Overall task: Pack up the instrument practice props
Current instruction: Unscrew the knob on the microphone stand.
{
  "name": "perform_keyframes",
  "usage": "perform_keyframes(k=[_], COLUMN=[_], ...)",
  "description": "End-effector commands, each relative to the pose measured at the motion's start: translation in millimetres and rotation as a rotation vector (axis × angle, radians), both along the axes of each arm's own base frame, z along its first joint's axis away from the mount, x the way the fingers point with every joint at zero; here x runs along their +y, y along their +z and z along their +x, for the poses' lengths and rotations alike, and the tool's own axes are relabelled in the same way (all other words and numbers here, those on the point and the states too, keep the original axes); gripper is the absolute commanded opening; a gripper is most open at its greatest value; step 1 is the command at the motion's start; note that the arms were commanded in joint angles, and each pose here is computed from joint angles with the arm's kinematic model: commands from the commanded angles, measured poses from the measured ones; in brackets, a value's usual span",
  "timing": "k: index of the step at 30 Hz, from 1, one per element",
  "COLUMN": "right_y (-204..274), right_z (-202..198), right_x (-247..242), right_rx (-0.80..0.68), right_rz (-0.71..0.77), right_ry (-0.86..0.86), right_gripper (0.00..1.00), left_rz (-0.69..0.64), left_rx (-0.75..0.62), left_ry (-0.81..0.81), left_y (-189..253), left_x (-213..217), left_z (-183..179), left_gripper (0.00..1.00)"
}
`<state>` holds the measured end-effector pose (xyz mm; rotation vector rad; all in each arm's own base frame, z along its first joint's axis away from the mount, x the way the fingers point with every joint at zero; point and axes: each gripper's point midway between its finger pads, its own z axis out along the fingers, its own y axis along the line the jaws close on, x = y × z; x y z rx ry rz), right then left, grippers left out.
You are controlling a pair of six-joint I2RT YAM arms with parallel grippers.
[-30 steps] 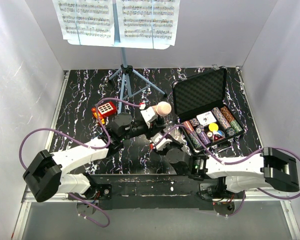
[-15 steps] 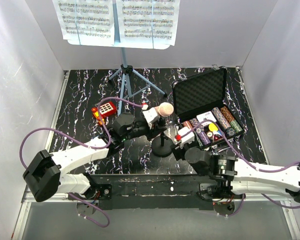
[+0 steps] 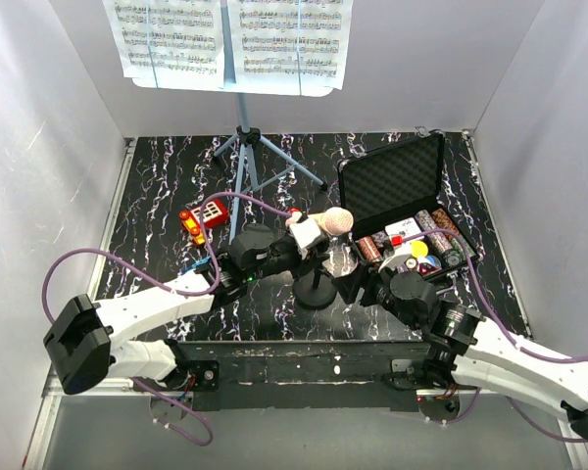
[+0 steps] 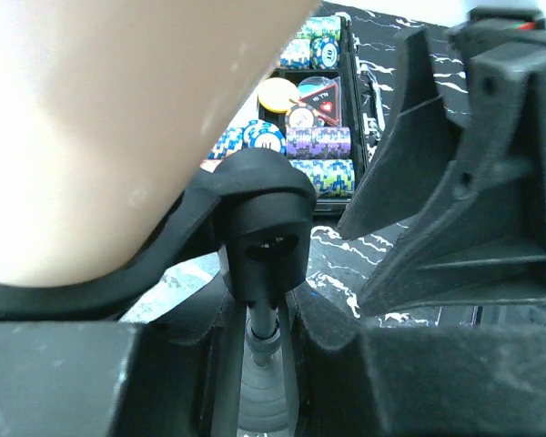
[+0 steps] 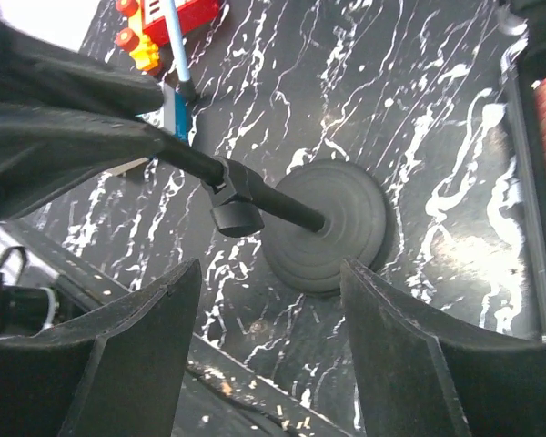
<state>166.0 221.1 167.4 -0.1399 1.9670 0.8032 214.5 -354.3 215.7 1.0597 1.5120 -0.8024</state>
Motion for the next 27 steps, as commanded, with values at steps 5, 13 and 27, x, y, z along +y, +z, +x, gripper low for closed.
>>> perform_keyframes(k=[5, 13, 27], right_y=[17, 12, 15], right_z=[-5, -3, 7], right_x=[30, 43, 53], right_rx=[0.213, 0.364, 0.449], right_rz=[0.366, 0.524, 0.689], right_ry=[0.109, 0.158, 0.183], right_gripper=[0.69, 0.68, 0.56], left_rz=[0.062, 0.052, 0.026], left_rx=[0.016, 0.019, 0.009], left_ry=[0.013, 0.027, 0.043], left_y=[-19, -24, -22], left_x=[19, 21, 26], left_z=[-14, -16, -18], left_gripper=[0.00, 0.00, 0.00])
